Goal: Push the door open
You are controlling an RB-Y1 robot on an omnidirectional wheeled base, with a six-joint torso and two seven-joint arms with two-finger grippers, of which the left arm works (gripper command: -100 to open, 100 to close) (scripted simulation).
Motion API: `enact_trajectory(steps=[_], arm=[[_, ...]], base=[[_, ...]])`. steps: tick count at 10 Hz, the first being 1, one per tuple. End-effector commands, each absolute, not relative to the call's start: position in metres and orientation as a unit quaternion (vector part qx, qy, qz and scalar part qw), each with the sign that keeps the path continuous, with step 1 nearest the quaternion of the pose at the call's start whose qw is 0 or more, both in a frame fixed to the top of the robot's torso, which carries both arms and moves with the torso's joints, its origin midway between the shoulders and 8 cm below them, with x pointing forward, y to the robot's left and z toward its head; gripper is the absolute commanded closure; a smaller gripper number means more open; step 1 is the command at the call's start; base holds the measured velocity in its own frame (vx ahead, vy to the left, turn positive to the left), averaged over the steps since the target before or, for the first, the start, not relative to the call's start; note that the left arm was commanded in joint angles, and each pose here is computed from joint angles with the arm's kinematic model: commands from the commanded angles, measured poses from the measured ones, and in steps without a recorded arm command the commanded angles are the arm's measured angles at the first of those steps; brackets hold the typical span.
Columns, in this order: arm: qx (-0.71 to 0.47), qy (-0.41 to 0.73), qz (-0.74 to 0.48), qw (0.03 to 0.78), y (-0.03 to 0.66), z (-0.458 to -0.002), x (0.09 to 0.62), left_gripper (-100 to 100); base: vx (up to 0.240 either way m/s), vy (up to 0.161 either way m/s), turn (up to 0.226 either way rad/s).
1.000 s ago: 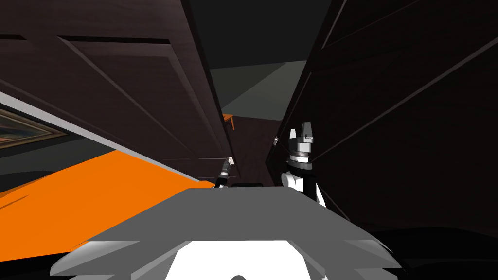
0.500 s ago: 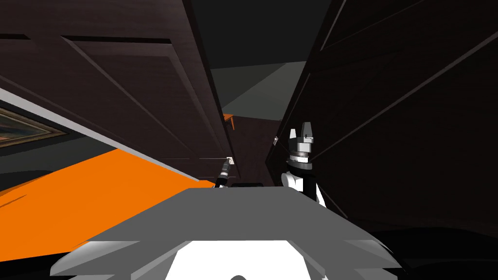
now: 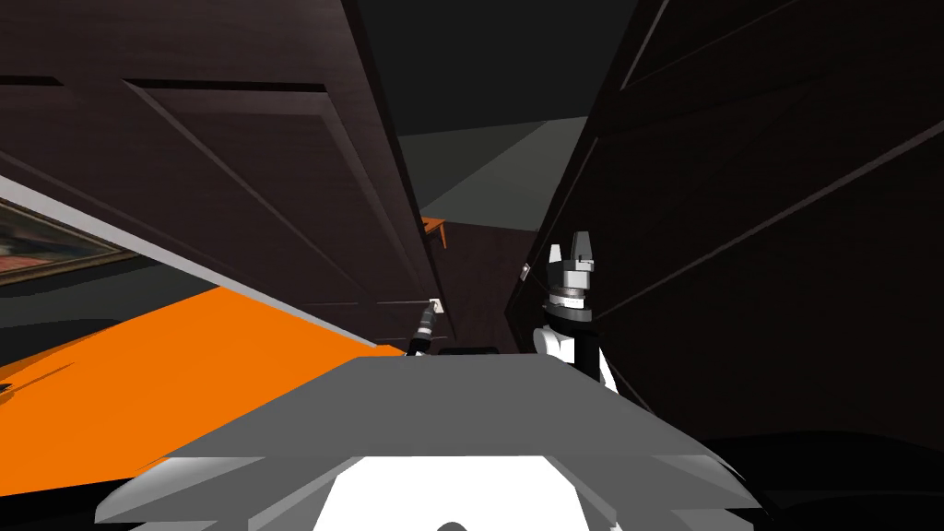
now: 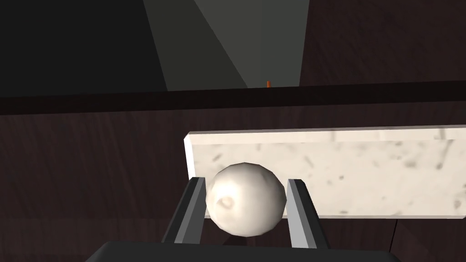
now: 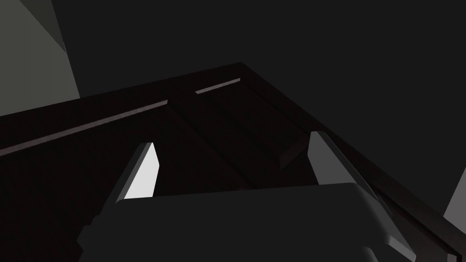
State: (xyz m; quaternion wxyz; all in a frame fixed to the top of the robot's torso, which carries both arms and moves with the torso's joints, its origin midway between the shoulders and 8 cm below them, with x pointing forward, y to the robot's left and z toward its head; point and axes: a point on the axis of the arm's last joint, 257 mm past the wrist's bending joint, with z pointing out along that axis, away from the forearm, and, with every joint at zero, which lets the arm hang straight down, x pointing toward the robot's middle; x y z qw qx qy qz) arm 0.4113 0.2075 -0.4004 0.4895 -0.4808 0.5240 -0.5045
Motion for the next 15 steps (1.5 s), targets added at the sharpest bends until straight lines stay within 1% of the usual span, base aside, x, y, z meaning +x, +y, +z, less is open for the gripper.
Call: enact_trajectory(steps=[1, 4, 7, 8, 13, 14, 15], arm=[[-0.477, 0.519, -0.5, 0.502, 0.22, -0.393, 0.416, 100], [-0.478, 0.517, -0.491, 0.512, 0.229, -0.393, 0.418, 100], [-0.481, 0.513, -0.482, 0.522, 0.237, -0.392, 0.419, 100], [-0.485, 0.513, -0.486, 0.515, 0.232, -0.393, 0.417, -100], [-0.504, 0.496, -0.491, 0.509, 0.223, -0.392, 0.413, -100], [-0.501, 0.499, -0.49, 0.511, 0.225, -0.392, 0.413, -100], [-0.499, 0.5, -0.487, 0.514, 0.23, -0.392, 0.413, -100]], base=[[0.215, -0.027, 0.08], [0.195, -0.027, 0.103], [0.201, -0.02, 0.163], [-0.043, -0.093, 0.125], [-0.233, -0.099, 0.063], [-0.102, -0.049, 0.016], [0.101, -0.014, -0.036]])
